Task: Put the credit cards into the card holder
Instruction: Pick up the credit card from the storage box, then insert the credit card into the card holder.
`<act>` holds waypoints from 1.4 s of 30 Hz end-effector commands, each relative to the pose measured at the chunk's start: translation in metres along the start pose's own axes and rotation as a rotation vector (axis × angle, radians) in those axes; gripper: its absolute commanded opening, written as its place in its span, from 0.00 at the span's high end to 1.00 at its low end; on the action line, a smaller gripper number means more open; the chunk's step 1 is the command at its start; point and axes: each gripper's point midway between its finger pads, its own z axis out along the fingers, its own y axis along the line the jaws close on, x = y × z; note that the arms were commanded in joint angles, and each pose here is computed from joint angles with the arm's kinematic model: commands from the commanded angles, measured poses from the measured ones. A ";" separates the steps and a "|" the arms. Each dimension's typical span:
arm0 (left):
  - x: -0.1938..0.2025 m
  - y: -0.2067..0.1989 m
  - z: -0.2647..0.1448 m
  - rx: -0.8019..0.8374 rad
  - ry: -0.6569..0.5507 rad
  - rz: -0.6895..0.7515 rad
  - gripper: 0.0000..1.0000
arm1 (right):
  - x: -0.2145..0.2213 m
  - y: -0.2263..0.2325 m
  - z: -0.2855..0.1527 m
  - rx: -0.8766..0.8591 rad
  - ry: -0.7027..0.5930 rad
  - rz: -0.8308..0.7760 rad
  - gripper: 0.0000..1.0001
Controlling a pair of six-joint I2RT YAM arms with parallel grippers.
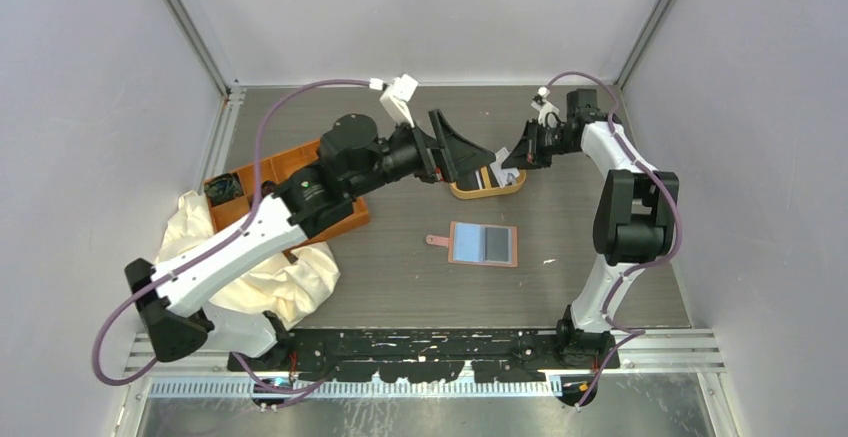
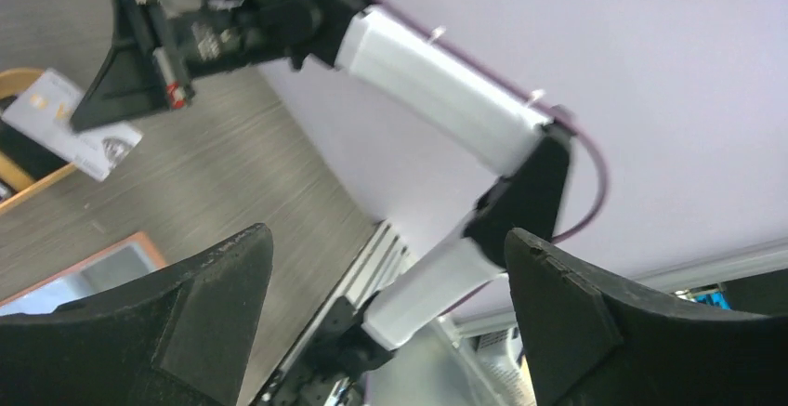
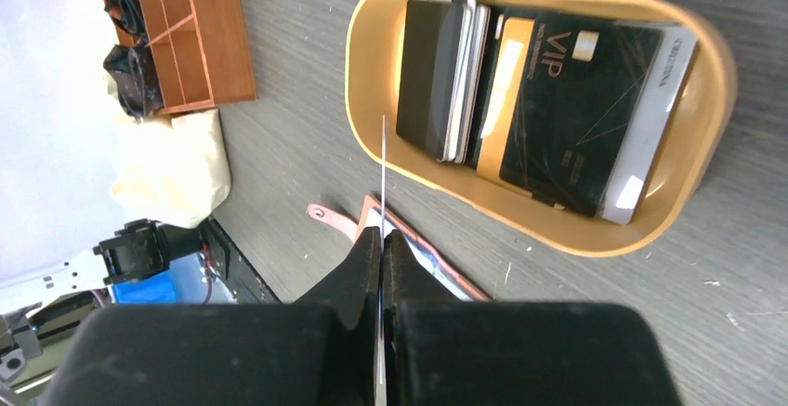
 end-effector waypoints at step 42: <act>0.070 0.115 -0.025 0.455 -0.072 -0.067 0.27 | 0.093 0.151 -0.034 -0.561 -0.037 -0.282 0.99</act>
